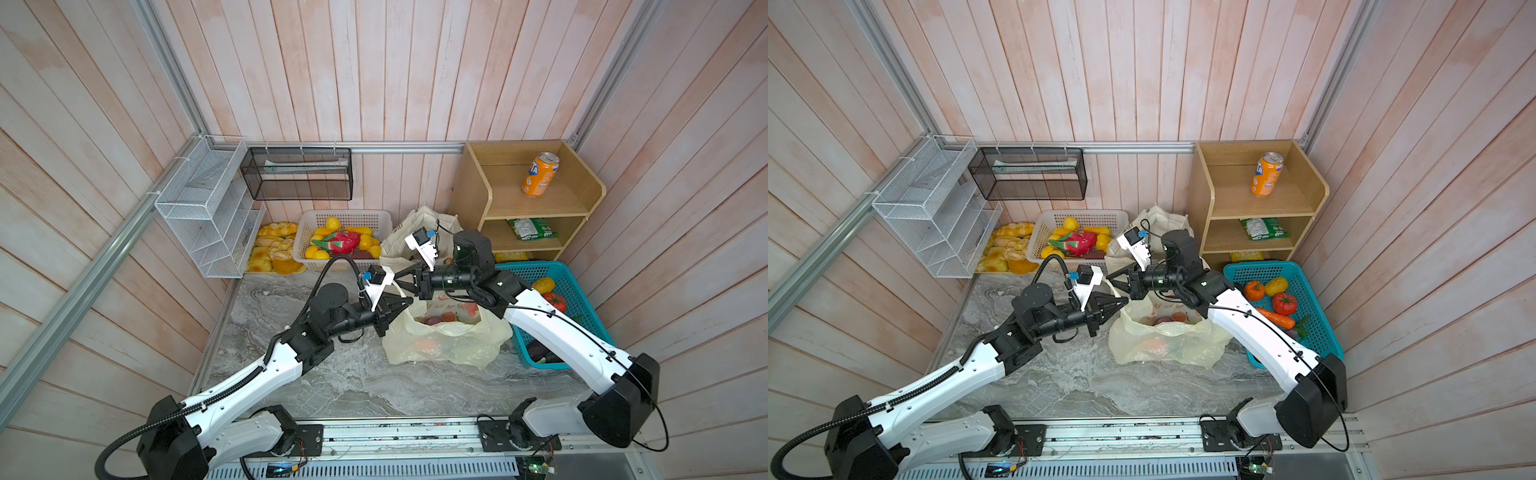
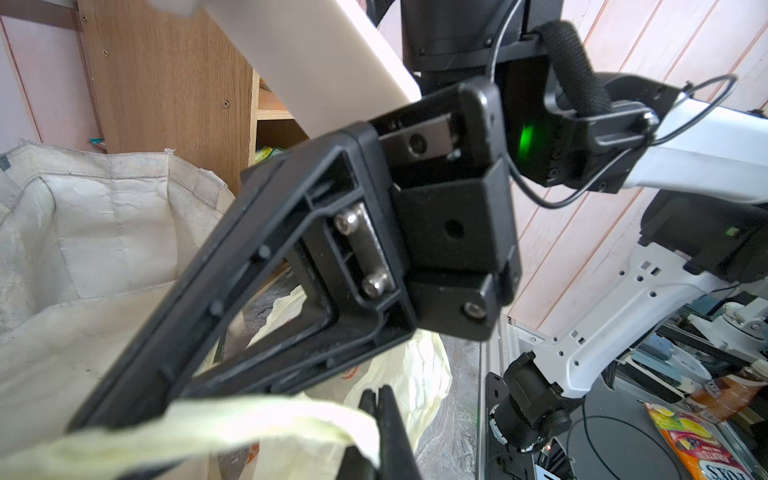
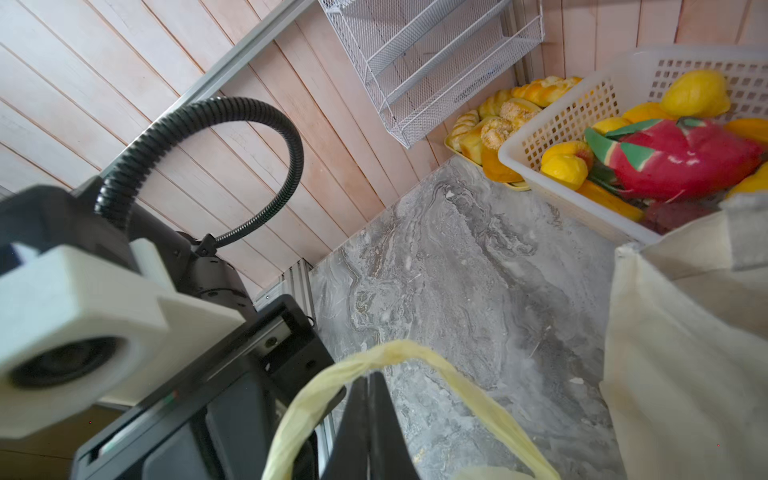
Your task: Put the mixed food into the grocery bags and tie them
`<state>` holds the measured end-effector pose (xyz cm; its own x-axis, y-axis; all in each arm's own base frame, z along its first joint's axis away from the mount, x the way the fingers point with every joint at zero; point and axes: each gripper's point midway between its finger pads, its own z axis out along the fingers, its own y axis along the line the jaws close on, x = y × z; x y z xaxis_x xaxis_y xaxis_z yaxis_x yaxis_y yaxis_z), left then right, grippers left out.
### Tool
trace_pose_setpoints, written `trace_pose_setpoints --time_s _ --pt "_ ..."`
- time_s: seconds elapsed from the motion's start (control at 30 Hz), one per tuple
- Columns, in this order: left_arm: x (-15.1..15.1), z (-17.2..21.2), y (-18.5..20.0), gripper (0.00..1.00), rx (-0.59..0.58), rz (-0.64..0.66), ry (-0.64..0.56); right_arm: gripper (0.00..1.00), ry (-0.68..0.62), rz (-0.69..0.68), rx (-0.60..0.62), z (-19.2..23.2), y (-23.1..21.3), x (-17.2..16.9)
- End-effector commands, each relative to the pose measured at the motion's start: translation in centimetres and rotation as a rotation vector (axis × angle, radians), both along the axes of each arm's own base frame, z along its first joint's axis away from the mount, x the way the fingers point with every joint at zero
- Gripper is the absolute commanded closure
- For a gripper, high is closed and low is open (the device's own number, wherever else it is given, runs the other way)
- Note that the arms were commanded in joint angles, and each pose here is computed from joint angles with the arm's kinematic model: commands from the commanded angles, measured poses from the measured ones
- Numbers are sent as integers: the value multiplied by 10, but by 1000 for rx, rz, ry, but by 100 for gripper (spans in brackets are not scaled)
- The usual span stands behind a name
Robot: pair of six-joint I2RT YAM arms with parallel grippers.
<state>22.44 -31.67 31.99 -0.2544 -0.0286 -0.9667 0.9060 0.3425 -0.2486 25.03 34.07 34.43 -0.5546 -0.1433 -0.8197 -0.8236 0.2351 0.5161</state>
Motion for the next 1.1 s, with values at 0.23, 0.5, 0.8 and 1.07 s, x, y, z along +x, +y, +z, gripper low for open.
trace_pose_setpoints --time_s 0.23,0.5,0.8,1.07 --pt "-8 5 27 91 -45 96 -38 82 -103 -112 99 58 -33 -4" --pt "-5 11 18 100 -36 65 -43 39 2 -83 95 48 -23 -17" --pt "-6 18 12 100 -13 32 -72 40 72 -19 38 27 -7 -29" --pt "-5 19 7 100 -4 13 -81 47 104 -4 6 6 -1 -31"
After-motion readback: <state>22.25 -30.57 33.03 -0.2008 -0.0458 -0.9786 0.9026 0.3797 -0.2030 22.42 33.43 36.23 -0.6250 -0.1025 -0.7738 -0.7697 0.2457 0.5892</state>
